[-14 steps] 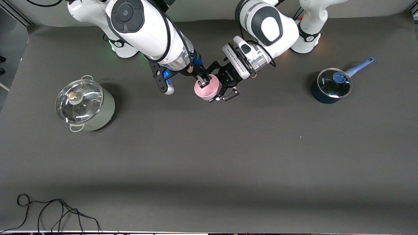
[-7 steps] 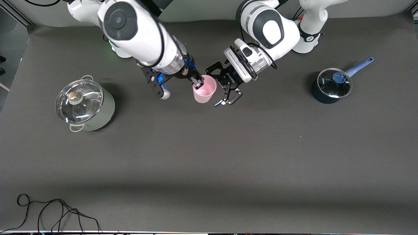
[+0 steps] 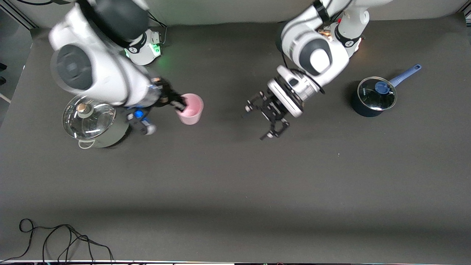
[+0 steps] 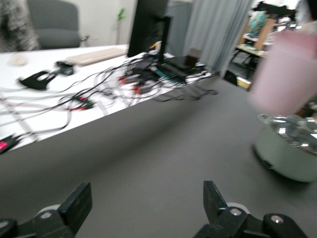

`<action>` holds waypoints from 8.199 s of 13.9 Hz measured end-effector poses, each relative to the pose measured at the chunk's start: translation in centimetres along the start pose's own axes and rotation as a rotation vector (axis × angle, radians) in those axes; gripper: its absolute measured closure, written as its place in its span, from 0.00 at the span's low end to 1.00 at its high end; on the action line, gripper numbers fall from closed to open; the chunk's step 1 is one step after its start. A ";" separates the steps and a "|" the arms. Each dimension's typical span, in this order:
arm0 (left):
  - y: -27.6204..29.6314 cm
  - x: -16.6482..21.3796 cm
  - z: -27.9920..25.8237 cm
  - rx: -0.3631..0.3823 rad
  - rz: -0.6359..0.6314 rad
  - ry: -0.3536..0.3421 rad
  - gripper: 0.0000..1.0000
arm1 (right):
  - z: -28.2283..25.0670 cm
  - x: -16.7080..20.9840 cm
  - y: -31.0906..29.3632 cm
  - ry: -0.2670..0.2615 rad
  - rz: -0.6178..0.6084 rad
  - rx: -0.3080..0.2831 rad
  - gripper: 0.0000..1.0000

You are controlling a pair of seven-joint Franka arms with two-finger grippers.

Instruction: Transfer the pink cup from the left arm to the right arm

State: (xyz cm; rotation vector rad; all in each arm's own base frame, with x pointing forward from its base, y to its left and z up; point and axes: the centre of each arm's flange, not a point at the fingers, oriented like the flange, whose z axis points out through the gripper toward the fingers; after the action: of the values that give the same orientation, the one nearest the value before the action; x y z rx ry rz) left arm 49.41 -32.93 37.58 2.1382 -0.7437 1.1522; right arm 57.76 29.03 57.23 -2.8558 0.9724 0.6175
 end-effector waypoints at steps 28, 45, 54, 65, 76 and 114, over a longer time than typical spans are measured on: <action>-4.1 -2.0 -1.7 0.079 -0.818 -0.091 0.00 | 22.4 30.2 19.4 0.027 -0.520 -0.115 0.94; -12.2 0.7 -3.3 0.229 -1.025 0.024 0.00 | 23.9 32.2 17.6 0.005 -0.497 -0.064 0.48; -17.4 5.2 -3.1 -0.004 -1.282 -0.067 0.00 | 4.8 24.9 22.4 0.075 -0.501 0.021 0.00; -25.3 6.8 -23.4 0.411 -0.827 -0.900 0.00 | -5.1 10.3 21.2 0.393 -0.495 0.042 0.00; -22.7 11.7 -28.3 0.592 -0.681 -0.986 0.00 | -3.2 10.8 22.2 0.469 -0.563 0.030 0.00; -19.7 15.8 -27.6 0.635 -0.646 -0.958 0.00 | -9.3 9.6 24.7 0.475 -0.529 -0.009 0.00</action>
State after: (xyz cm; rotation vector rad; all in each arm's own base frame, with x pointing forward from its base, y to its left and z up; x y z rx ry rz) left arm 56.03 -2.99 58.99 3.1350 0.0505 -0.0684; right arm 53.16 2.11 63.72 -3.1266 0.1945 -0.1076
